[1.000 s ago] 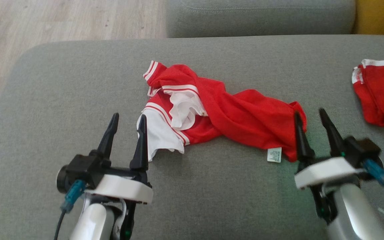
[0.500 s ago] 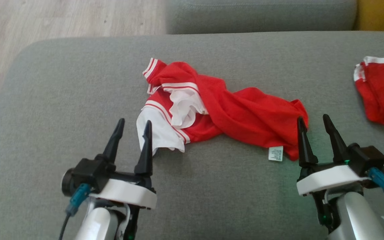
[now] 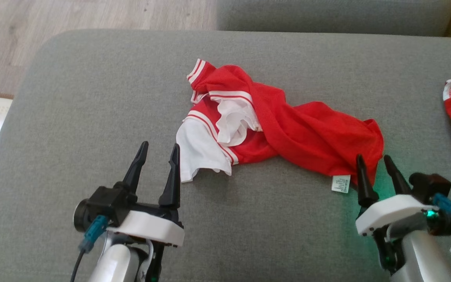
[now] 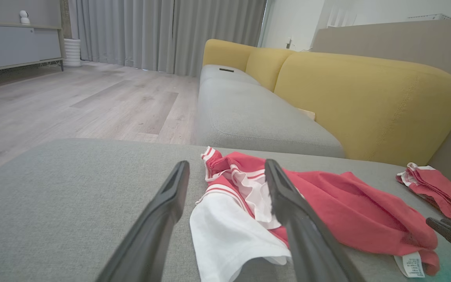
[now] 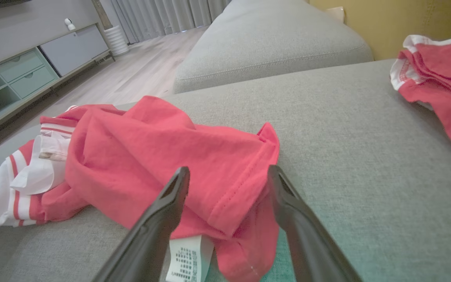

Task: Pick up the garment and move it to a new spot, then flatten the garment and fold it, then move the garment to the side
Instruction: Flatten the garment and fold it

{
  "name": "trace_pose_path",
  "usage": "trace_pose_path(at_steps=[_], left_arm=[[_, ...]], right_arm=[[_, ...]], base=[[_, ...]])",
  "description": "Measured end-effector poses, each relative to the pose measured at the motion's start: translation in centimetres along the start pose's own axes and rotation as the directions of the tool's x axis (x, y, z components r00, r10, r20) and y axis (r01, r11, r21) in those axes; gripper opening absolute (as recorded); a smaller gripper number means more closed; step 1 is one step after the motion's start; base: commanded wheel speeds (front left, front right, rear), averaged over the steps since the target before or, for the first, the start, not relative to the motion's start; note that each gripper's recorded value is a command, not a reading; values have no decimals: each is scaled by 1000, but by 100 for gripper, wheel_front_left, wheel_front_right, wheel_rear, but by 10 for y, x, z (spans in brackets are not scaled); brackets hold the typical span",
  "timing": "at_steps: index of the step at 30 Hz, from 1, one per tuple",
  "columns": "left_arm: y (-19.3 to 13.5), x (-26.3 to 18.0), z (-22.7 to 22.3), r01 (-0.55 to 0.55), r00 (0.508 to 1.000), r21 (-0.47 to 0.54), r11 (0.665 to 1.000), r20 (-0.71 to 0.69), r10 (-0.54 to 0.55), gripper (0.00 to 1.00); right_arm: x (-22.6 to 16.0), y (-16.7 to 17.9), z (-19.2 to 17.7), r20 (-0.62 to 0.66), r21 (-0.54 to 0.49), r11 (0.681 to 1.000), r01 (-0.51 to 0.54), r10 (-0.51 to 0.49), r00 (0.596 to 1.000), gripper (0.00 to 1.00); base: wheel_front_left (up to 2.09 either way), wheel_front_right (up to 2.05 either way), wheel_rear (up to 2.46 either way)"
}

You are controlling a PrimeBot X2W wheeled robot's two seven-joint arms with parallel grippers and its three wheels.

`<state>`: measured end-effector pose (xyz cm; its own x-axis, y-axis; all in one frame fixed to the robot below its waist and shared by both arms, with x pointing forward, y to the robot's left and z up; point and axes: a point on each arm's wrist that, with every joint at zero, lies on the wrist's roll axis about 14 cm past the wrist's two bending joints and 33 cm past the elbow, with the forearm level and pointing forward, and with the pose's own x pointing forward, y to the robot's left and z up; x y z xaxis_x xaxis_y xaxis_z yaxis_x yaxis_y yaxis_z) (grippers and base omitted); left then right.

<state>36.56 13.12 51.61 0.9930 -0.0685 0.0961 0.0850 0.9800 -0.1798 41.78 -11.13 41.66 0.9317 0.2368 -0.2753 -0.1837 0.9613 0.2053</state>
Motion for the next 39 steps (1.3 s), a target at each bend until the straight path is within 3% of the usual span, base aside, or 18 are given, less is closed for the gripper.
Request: trace_pose_path(at_steps=[9,26,27,28,34,39], left_arm=[[-9,1,5,27,1000,-4,1000,15,-27,100],[2,6,-3,-2,1000,-3,1000,-9,2,100],[2,6,-4,-3,1000,-3,1000,-10,3,100],[2,6,-4,-4,1000,-3,1000,-11,4,100],[1,5,-2,0,1000,-2,1000,-4,0,100],[-2,5,1,9,1000,-3,1000,5,-9,100]], right_arm=[[-22,2,-29,-69,29,1000,1,1,998,100],[5,15,-23,-61,15,999,-44,45,997,100],[5,16,-24,-65,14,999,-47,48,997,45],[5,16,-25,-68,13,999,-48,49,996,0],[6,20,-11,-18,6,998,-58,58,998,0],[9,25,23,85,-6,997,-75,75,994,0]], base=[[0,0,0],[0,0,0],[0,0,0],[0,0,0],[0,0,0],[0,0,0]])
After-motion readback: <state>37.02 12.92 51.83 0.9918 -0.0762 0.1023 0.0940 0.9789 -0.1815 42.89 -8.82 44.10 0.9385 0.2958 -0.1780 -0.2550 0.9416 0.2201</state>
